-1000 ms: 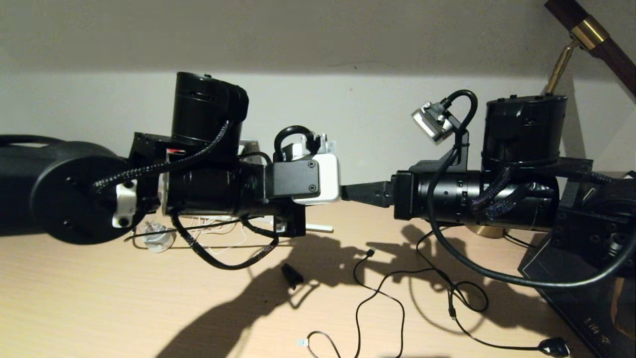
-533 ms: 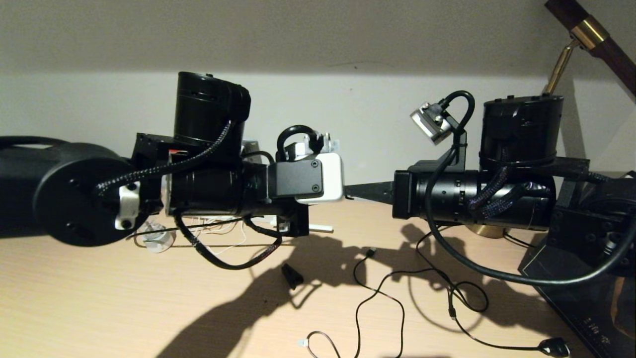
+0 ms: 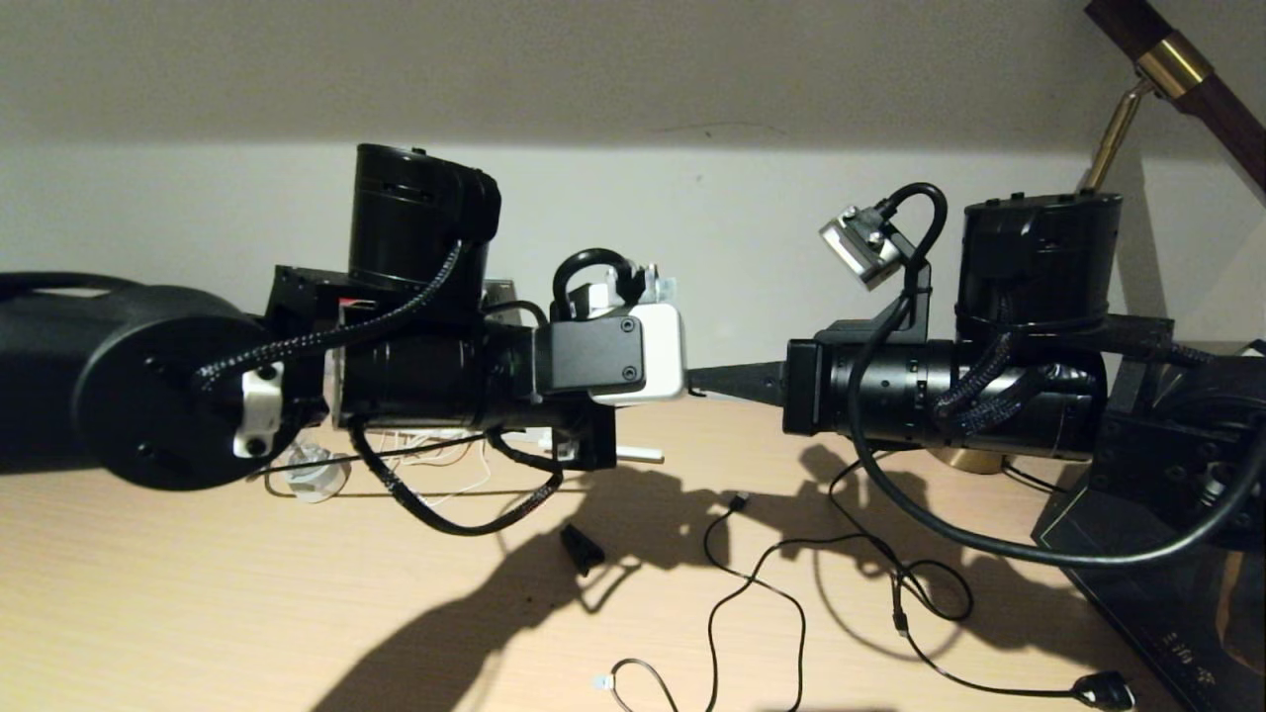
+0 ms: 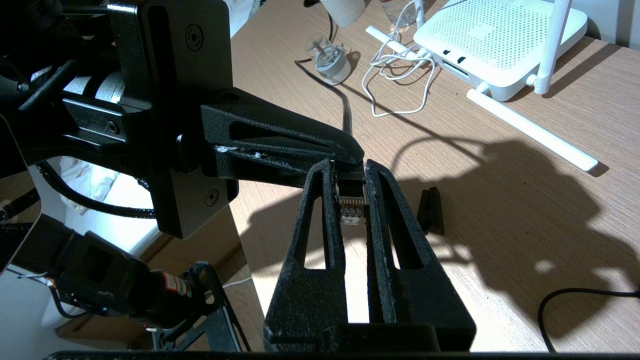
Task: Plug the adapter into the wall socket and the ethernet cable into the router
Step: Hand it to the other hand
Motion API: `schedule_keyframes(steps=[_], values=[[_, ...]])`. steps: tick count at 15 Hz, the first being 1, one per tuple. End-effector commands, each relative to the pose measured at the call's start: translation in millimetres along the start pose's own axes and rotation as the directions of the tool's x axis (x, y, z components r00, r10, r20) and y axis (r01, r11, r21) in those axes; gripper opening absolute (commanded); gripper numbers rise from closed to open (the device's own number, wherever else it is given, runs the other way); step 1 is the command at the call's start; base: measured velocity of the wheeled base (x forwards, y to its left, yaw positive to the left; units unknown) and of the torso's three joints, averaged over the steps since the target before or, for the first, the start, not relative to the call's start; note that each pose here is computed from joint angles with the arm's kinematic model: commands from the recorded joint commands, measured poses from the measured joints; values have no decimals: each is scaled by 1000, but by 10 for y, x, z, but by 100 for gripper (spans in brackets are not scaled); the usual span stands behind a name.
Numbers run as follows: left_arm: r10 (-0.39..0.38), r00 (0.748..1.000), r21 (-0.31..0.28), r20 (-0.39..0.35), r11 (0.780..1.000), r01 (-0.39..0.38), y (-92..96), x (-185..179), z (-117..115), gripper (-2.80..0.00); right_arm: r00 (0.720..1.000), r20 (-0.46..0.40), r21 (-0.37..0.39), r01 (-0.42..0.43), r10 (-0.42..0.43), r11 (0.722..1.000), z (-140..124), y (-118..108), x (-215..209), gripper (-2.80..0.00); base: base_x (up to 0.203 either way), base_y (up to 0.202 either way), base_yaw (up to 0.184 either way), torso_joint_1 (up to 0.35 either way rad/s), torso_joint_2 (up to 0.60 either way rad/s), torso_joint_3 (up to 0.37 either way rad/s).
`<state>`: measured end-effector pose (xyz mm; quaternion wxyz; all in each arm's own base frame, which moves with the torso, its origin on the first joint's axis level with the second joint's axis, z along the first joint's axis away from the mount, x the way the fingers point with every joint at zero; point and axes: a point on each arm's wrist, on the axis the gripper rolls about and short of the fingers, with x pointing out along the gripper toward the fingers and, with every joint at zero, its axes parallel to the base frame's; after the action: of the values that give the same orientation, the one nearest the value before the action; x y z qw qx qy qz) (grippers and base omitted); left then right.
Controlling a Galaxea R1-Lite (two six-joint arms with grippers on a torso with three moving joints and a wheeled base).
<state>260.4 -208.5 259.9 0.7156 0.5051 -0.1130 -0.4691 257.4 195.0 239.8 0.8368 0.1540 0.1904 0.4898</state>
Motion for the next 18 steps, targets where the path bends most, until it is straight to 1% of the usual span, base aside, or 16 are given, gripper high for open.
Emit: schedule_keyframes(steps=[1, 7, 8, 9, 11, 13, 15, 16, 17, 18], values=[[-2, 1000, 6, 1, 1000, 2, -4, 11, -6, -280, 1000, 0, 1, -7, 7, 1000, 0, 7, 1, -280, 0, 0, 0, 0, 0, 0], [1, 1000, -8, 1, 1000, -1, -1, -5, 8, -280, 1000, -1, 2, -5, 5, 1000, -3, 2, -1, -280, 0, 0, 0, 0, 0, 0], [1, 1000, -9, 1, 1000, -1, -2, -4, 11, 0, 1000, -2, 2, -4, 4, 1000, -7, 0, -2, -280, 0, 0, 0, 0, 0, 0], [1, 1000, -18, 0, 1000, -1, -5, -3, 9, 0, 1000, -2, 4, -4, 4, 1000, -7, 0, -2, -280, 0, 0, 0, 0, 0, 0], [1, 1000, -17, 2, 1000, -1, -5, -3, 10, 0, 1000, 0, 11, -4, 4, 1000, -3, 3, -6, -280, 0, 0, 0, 0, 0, 0], [11, 1000, -13, 5, 1000, -11, 12, -53, 29, 0, 1000, 9, 46, -6, 6, 999, 19, 23, -35, -280, 0, 0, 0, 0, 0, 0], [29, 1000, -10, 1, 1000, -29, 21, -191, 48, 0, 1000, 13, 96, -4, 3, 995, 32, 14, -42, -280, 0, 0, 0, 0, 0, 0], [42, 999, -16, -14, 999, -43, 30, -283, 4, 0, 1000, 21, 141, -3, 0, 990, 54, 14, -49, -280, 0, 0, 0, 0, 0, 0], [59, 998, -18, -22, 998, -59, 44, -345, -39, 0, 999, 34, 203, -6, -1, 979, 90, 22, -57, -280, 0, 0, 0, 0, 0, 0], [86, 996, -15, -19, 996, -86, 59, -394, -77, 0, 998, 55, 278, -17, 2, 961, 161, 37, -80, -280, 0, 0, 0, 0, 0, 0]])
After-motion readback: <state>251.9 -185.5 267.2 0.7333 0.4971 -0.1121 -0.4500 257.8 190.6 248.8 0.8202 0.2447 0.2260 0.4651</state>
